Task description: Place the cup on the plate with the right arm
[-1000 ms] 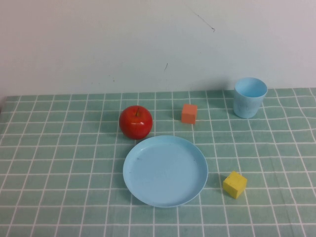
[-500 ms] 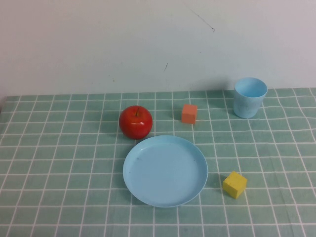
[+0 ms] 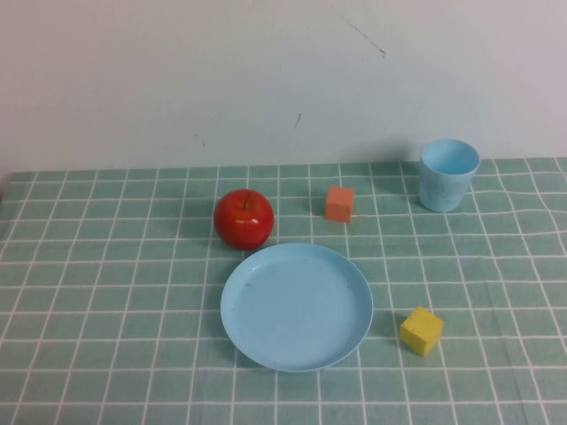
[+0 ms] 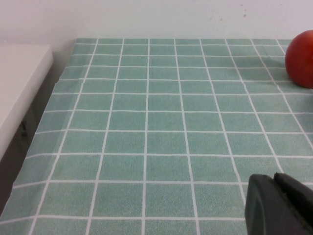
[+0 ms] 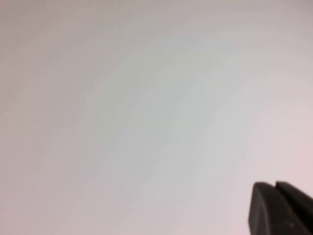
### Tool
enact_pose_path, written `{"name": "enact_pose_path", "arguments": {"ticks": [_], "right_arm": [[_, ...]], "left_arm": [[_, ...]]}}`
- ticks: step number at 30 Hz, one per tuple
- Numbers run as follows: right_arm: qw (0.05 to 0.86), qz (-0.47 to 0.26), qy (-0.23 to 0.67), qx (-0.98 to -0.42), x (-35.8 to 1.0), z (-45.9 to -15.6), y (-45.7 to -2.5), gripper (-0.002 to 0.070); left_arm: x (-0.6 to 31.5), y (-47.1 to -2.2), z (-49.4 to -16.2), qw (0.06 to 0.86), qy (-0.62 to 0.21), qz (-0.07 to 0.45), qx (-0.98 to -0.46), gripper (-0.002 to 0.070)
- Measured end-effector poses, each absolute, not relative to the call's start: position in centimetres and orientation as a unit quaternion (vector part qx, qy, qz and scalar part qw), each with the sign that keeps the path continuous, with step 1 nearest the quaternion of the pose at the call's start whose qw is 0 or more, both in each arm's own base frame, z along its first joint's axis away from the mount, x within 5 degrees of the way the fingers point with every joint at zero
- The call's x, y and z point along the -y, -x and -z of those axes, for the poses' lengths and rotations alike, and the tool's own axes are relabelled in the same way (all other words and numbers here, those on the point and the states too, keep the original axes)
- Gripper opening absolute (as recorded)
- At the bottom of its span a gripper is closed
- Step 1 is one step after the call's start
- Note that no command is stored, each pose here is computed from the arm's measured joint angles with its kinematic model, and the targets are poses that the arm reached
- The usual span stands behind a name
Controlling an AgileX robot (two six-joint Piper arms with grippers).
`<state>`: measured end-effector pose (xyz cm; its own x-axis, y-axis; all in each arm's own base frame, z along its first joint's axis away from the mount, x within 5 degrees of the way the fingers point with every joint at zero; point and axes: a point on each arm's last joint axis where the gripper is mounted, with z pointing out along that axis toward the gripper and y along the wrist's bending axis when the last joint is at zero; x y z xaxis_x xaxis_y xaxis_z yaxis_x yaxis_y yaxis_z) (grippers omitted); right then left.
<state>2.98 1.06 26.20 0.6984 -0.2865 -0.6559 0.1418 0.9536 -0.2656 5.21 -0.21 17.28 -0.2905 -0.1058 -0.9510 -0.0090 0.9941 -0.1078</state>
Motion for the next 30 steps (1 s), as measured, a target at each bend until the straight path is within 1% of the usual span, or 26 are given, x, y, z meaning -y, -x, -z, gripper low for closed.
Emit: {"name": "enact_pose_path", "arguments": {"ticks": [3,5,7,9,12,17,19,22,24,27,30], "right_arm": [[0.929,0.115,0.099,-0.337,-1.2,-26.6,-2.5,-0.0003],[0.931,0.114,0.099,-0.331,-1.2,-26.8,-2.4,-0.0003],[0.928,0.113,0.096,-0.343,-1.1,-27.5,-2.4,-0.0003],[0.919,0.119,0.092,-0.365,-1.0,-28.8,-2.4,-0.0003],[0.906,0.133,0.085,-0.394,-0.8,-31.4,-1.8,-0.0003],[0.890,0.152,0.077,-0.422,-0.5,-35.3,-0.7,-0.0003],[0.879,0.155,0.072,-0.445,-0.3,-37.0,-0.7,-0.0003],[0.840,0.147,0.051,-0.520,0.2,-38.9,-1.5,-0.0003],[0.794,0.144,0.036,-0.590,0.6,-39.6,-2.6,-0.0003],[0.701,0.127,0.031,-0.701,1.0,-39.4,-4.9,-0.0003],[0.606,0.086,0.085,-0.786,0.2,-37.8,-7.9,-0.0003]], "left_arm": [[0.2,-5.2,-17.3,0.595,0.036,0.041,-0.802,-0.0003],[0.2,-5.2,-17.3,0.595,0.036,0.041,-0.802,-0.0004],[0.2,-5.2,-17.3,0.595,0.036,0.041,-0.802,-0.0004],[0.2,-5.2,-17.3,0.595,0.036,0.041,-0.802,-0.0003],[0.2,-5.2,-17.3,0.595,0.036,0.041,-0.802,-0.0004],[0.2,-5.2,-17.3,0.595,0.036,0.041,-0.802,-0.0004],[0.2,-5.2,-17.3,0.595,0.036,0.041,-0.802,-0.0004],[0.2,-5.2,-17.3,0.595,0.036,0.041,-0.802,-0.0004],[0.2,-5.2,-17.3,0.595,0.036,0.041,-0.802,-0.0003],[0.2,-5.2,-17.3,0.595,0.036,0.041,-0.802,-0.0003],[0.2,-5.2,-17.3,0.595,0.036,0.041,-0.802,-0.0004]]}}
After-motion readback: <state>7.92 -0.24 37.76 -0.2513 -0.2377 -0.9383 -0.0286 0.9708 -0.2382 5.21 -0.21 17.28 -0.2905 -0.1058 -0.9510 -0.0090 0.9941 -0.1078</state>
